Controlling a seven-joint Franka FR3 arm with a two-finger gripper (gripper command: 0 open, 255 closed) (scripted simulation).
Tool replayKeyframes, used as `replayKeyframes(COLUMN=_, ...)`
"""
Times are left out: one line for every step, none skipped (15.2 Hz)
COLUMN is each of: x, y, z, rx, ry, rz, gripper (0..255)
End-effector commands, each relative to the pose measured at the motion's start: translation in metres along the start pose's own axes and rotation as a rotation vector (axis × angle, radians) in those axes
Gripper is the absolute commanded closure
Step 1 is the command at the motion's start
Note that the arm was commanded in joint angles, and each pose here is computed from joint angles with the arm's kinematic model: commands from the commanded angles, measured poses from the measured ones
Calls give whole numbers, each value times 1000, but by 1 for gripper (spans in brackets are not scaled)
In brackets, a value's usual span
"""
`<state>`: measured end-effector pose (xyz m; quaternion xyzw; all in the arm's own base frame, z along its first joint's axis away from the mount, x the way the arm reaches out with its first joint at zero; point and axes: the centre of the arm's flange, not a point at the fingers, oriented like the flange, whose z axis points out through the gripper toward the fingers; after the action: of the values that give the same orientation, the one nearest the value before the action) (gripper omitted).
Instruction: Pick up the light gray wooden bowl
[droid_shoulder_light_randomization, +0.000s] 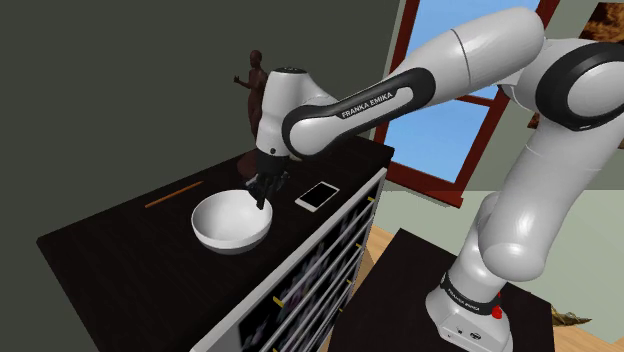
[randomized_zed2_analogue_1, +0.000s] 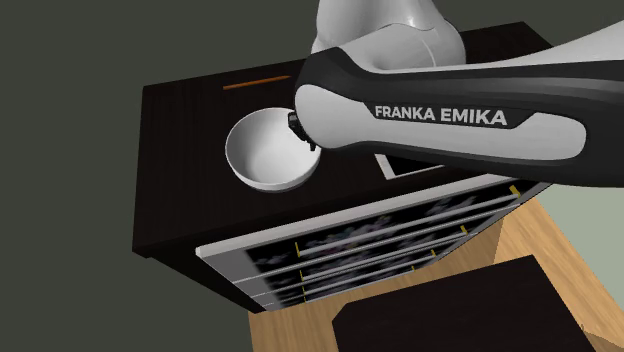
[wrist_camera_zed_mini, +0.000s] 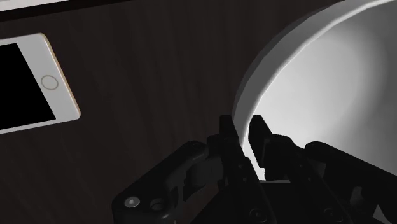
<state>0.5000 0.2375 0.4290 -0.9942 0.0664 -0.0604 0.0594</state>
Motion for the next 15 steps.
replayKeyframes(x=0, y=0, z=0, rx=0, ry=0, rz=0, gripper=255)
replayKeyframes(x=0, y=0, z=0, rx=0, ry=0, rz=0, gripper=255)
replayKeyframes(x=0, y=0, z=0, rx=0, ry=0, rz=0, gripper=255)
replayKeyframes(x=0, y=0, z=0, rx=0, ry=0, rz=0, gripper=255)
replayKeyframes(x=0, y=0, z=0, rx=0, ry=0, rz=0, gripper=255)
replayKeyframes(x=0, y=1, z=0, rx=0, ry=0, rz=0, gripper=255)
replayKeyframes(x=1, y=0, z=-5, rx=0, ry=0, rz=0, gripper=255)
replayKeyframes(x=1, y=0, z=-10, rx=0, ry=0, rz=0, gripper=255)
replayKeyframes(x=2, y=-1, z=-15, rx=0, ry=0, rz=0, gripper=255)
replayKeyframes(x=3, y=-2, z=-20, rx=0, ry=0, rz=0, gripper=255)
replayKeyframes(x=3, y=-2, z=-26, rx=0, ry=0, rz=0, gripper=255)
replayKeyframes(x=4, y=-3, z=-31, rx=0, ry=0, rz=0, gripper=255)
replayKeyframes(x=4, y=-4, z=-36, rx=0, ry=0, rz=0, gripper=255)
replayKeyframes(x=5, y=-4, z=-41, rx=0, ry=0, rz=0, gripper=255)
replayKeyframes(x=6, y=-5, z=-46, rx=0, ry=0, rz=0, gripper=255)
